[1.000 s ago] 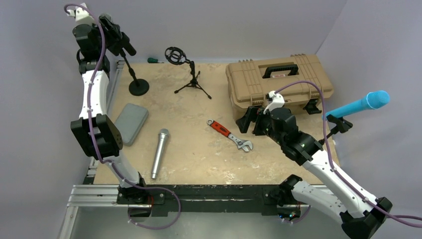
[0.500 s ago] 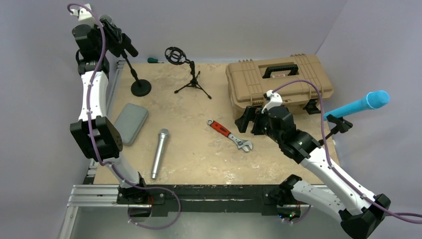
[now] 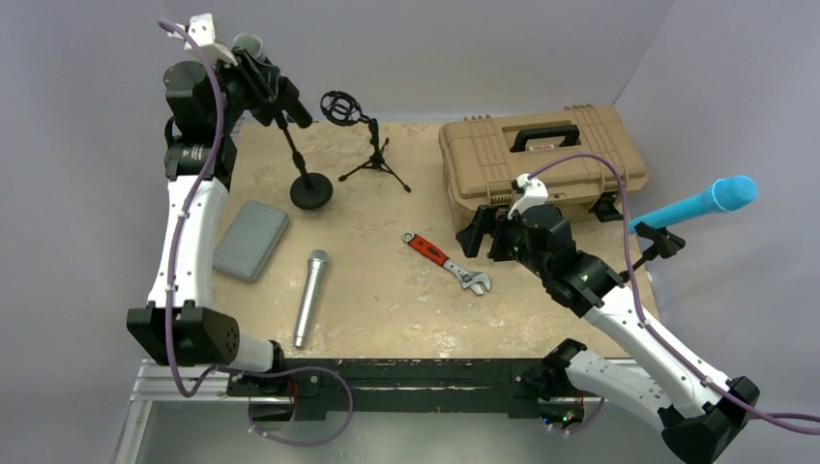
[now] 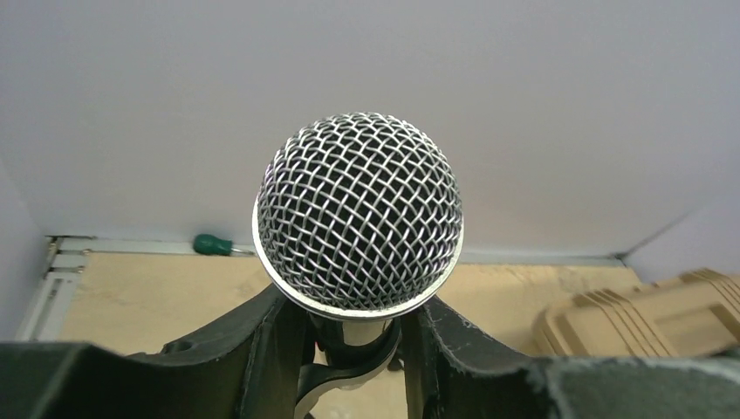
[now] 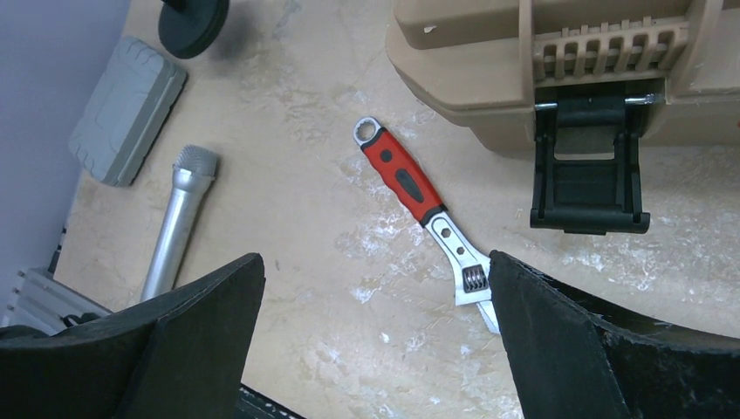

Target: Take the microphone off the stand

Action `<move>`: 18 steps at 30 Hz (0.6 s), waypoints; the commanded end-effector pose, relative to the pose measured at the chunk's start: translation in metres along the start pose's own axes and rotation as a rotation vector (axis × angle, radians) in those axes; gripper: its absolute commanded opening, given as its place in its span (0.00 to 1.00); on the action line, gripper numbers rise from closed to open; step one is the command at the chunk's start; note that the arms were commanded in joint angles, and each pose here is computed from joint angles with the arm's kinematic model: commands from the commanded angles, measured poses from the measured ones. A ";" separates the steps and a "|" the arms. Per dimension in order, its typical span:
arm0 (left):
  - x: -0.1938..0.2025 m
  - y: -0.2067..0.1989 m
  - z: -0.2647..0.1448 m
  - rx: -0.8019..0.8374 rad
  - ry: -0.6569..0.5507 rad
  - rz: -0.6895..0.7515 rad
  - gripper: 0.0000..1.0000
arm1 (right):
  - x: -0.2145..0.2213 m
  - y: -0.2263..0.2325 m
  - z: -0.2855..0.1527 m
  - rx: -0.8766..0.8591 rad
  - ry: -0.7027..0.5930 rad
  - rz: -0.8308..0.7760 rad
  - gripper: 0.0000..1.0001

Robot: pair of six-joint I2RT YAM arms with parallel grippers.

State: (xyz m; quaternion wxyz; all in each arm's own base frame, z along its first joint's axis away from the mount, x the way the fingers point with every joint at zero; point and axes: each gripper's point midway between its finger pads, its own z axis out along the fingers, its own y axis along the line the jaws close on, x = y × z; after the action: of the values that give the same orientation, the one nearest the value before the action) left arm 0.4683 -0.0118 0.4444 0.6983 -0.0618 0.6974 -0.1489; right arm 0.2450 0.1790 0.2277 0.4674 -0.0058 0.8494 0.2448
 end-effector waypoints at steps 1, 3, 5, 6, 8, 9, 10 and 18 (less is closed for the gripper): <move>-0.028 -0.037 -0.033 0.065 -0.102 -0.019 0.00 | -0.018 0.017 -0.009 -0.077 -0.064 -0.004 0.99; -0.025 -0.052 -0.043 0.124 -0.085 -0.049 0.00 | -0.017 0.017 -0.011 -0.081 -0.062 -0.005 0.99; -0.019 -0.058 -0.053 0.145 -0.059 -0.070 0.00 | -0.018 0.017 -0.012 -0.083 -0.064 -0.009 0.99; -0.014 -0.069 -0.058 0.178 -0.045 -0.080 0.00 | -0.018 0.017 -0.013 -0.084 -0.067 -0.009 0.99; -0.005 -0.084 -0.069 0.236 -0.019 -0.090 0.00 | -0.021 0.018 -0.014 -0.088 -0.076 -0.013 0.99; 0.001 -0.091 -0.075 0.257 0.000 -0.091 0.00 | -0.022 0.019 -0.015 -0.090 -0.078 -0.013 0.99; 0.005 -0.096 -0.080 0.270 0.016 -0.093 0.00 | -0.023 0.019 -0.015 -0.091 -0.082 -0.013 0.99; 0.038 -0.146 -0.127 0.444 0.094 -0.039 0.00 | -0.029 0.037 -0.015 -0.179 -0.094 -0.035 0.99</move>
State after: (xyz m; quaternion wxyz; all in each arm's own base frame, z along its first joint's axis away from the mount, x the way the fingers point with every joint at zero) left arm 0.3583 -0.1254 0.4052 0.6171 0.0302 0.7344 -0.2810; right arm 0.2406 0.1830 0.2438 0.4836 -0.0203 0.8324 0.2698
